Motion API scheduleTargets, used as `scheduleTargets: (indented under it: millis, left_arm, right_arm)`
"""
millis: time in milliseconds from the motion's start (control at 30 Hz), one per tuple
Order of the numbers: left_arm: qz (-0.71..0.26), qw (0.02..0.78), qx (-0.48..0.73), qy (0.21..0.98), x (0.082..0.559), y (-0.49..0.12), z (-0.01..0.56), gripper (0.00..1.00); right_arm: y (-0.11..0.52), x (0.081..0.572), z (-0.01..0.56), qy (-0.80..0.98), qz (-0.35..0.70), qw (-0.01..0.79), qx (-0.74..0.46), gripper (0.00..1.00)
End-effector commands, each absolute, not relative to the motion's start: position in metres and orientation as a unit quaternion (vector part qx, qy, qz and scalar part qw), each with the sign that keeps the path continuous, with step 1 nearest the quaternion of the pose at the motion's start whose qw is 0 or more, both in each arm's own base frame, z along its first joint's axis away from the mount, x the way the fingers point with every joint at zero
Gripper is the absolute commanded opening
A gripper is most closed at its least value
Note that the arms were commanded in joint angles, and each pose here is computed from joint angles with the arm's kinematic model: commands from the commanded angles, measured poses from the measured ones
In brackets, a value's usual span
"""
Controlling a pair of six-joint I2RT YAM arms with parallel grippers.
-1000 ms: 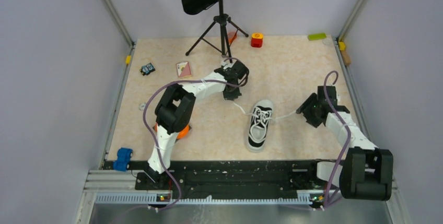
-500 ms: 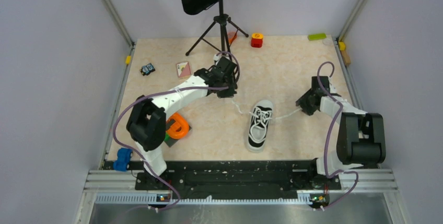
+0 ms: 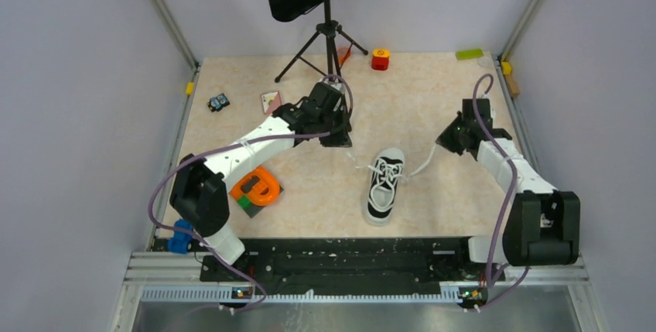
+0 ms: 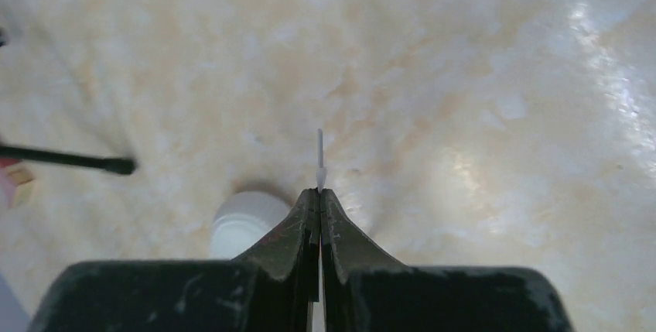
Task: Tie the shoes
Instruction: Cross the shoelace with the shoelace.
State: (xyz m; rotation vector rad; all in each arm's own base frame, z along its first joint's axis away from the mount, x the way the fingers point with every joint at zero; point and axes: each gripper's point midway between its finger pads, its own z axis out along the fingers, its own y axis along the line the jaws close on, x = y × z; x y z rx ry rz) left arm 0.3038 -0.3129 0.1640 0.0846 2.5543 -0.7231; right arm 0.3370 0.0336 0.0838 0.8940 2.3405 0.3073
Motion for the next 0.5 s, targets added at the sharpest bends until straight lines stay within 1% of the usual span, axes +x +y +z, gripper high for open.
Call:
scheduleTargets:
  millis: [0,167,333,467]
  left_arm:
    - [-0.314,0.275,0.072,0.906,0.302,-0.324,0.214,0.0]
    - [-0.316,0.295,0.089,0.897,0.3,-0.319,0.23,0.0]
    - [-0.378,0.307,0.146,0.861,0.283,-0.328,0.264,0.0]
    - [-0.381,0.335,0.164,0.846,0.278,-0.32,0.275,0.0]
  right_arm:
    - [0.076,0.351,0.174,0.875,0.201,0.371,0.237,0.0]
    - [0.126,0.337,0.243,0.848,0.292,0.411,0.165,0.0]
    - [0.178,0.317,0.275,0.849,0.36,0.365,0.127,0.0]
    - [0.219,0.311,0.282,0.836,0.411,0.347,0.11,0.0]
